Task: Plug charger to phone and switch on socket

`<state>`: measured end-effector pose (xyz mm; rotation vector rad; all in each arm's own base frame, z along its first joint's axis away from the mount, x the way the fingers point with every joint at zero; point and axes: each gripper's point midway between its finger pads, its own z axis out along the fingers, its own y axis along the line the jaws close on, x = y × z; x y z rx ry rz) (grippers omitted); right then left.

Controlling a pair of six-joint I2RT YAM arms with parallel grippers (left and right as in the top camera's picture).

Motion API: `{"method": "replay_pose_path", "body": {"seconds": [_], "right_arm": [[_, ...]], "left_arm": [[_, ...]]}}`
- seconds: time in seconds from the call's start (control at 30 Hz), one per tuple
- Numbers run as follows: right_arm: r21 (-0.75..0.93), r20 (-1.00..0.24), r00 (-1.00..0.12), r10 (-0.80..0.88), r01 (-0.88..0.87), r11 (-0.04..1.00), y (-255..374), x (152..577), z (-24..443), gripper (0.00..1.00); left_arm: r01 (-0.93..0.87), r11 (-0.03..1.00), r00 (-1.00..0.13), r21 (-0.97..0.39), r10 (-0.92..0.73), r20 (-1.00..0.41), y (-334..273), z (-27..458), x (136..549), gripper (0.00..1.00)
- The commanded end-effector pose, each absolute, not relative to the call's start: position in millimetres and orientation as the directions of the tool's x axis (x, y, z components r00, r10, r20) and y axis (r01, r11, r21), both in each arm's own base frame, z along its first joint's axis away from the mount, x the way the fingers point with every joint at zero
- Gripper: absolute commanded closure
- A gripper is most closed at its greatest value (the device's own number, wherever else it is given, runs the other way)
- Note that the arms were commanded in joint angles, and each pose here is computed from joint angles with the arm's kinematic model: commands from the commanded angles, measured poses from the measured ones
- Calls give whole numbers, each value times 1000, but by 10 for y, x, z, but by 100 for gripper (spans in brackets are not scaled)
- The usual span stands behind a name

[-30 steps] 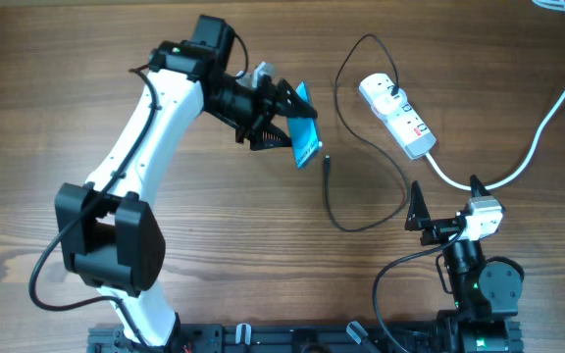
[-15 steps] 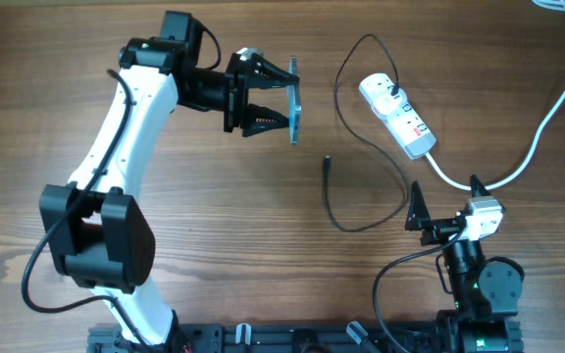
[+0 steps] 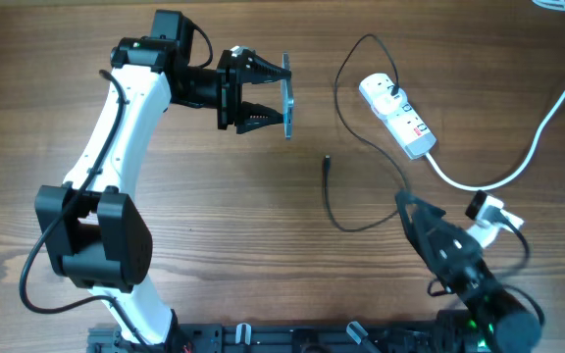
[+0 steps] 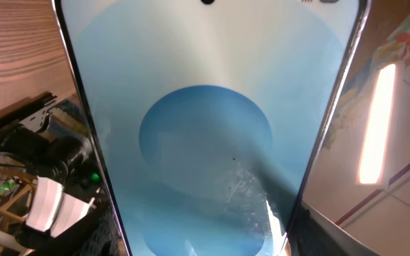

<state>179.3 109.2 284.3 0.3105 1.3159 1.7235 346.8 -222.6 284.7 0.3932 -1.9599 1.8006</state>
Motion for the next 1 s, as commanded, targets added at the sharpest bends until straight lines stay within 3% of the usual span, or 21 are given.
{"method": "replay_pose_path", "body": {"seconds": [0.0,0.13,0.2,0.27,0.3,0.4,0.47,0.67,0.77,0.97], "right_arm": [[826,-382,-626,680,-561,-52,1260,1464,3310,1],[735,-643,-604,471,-659,158,1495,1417,3700,0],[712,-695,-630,347,-671,208,1576,1495,3831,1],[742,-670,-705,232,-623,248,1624,1659,3918,1],[747,-653,-730,201,-577,329,1599,1829,3891,0],[641,-584,-783,213,-285,712,1232,2371,3487,0],[497,-536,-821,195,-121,859,1023,2557,3295,0],[314,-488,-872,-28,-206,927,1369,2594,3064,1],[254,-527,-844,-95,-264,931,1628,2584,3058,0],[141,-835,-544,-81,-355,924,2161,2605,3799,0]], "left_arm": [[-448,57,-883,-892,125,452,-2204,3124,3415,37],[-448,57,-883,-892,125,452,-2202,3124,3416,38],[-448,57,-883,-892,125,452,-2202,3124,3416,38],[-449,57,-883,-892,125,452,-2202,3124,3416,38],[-449,57,-883,-892,124,452,-2200,3124,3418,38],[-449,56,-883,-892,121,453,-2191,3124,3424,39],[-448,57,-884,-892,120,452,-2191,3120,3425,39],[-448,57,-884,-892,119,452,-2187,3120,3427,39],[-449,57,-884,-892,119,453,-2187,3120,3427,39],[-450,57,-883,-891,119,453,-2187,3121,3427,39]]}}
